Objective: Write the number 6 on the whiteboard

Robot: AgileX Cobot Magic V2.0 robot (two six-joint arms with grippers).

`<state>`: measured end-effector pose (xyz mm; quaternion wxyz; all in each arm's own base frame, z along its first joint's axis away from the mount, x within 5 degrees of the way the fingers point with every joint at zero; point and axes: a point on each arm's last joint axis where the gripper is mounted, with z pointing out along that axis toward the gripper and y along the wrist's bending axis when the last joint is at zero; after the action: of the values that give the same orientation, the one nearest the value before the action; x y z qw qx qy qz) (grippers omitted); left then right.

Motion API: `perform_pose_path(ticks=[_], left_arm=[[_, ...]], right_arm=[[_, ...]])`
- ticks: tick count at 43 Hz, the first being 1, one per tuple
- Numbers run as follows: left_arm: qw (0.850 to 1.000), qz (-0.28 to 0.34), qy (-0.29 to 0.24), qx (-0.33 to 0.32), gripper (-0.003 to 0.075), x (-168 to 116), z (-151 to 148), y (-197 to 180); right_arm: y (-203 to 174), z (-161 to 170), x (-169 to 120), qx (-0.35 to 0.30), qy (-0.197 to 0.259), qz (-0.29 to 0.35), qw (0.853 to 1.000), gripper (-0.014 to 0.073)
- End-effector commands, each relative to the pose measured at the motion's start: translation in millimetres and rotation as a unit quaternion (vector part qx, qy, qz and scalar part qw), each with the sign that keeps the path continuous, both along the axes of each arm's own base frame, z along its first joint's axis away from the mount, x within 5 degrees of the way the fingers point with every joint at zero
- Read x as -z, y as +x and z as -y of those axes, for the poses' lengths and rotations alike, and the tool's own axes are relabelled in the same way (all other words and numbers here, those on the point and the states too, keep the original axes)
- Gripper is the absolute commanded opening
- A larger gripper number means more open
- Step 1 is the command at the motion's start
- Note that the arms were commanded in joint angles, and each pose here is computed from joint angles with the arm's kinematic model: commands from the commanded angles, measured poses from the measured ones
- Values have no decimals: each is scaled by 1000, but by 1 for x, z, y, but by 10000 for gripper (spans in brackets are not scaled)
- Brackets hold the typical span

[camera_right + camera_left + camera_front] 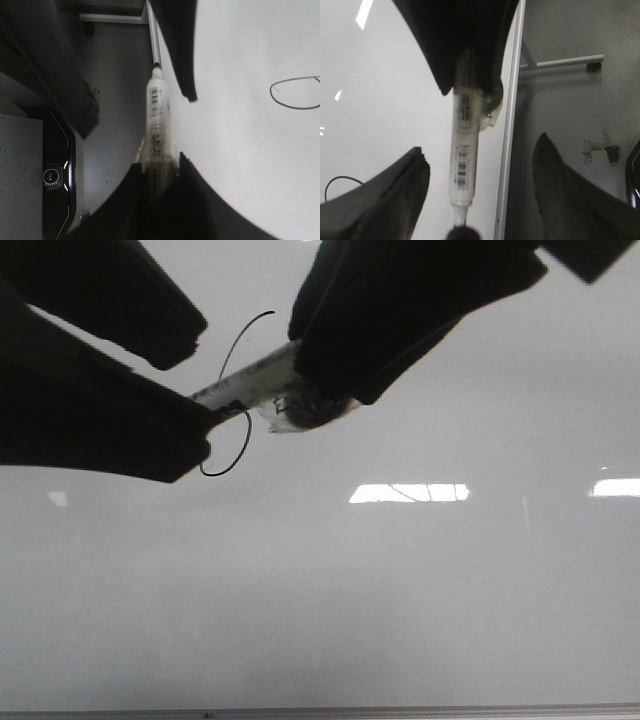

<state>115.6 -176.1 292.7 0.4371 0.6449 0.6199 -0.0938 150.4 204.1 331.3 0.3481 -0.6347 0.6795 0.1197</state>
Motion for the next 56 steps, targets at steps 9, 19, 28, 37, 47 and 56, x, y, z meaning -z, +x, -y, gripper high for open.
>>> perform_pose_path(ticks=[9,19,28,37,47,56], left_arm=[[998,34,-51,0,324,-17,10,5],[998,32,-45,1,136,-16,10,5],[998,35,-43,2,-7,-16,10,5],[998,36,-43,1,-11,-16,9,6],[997,17,-42,-61,-11,-9,-6,22],[982,1,-60,-182,-11,1,-52,40]], right_arm=[[-7,0,-22,-7,49,28,998,-59],[-7,0,-22,-7,49,26,998,-59],[-7,0,-22,-5,53,26,998,-39],[-5,4,-20,1,40,18,999,239],[8,44,-30,100,58,9,993,307],[-10,115,-19,239,93,25,966,312]])
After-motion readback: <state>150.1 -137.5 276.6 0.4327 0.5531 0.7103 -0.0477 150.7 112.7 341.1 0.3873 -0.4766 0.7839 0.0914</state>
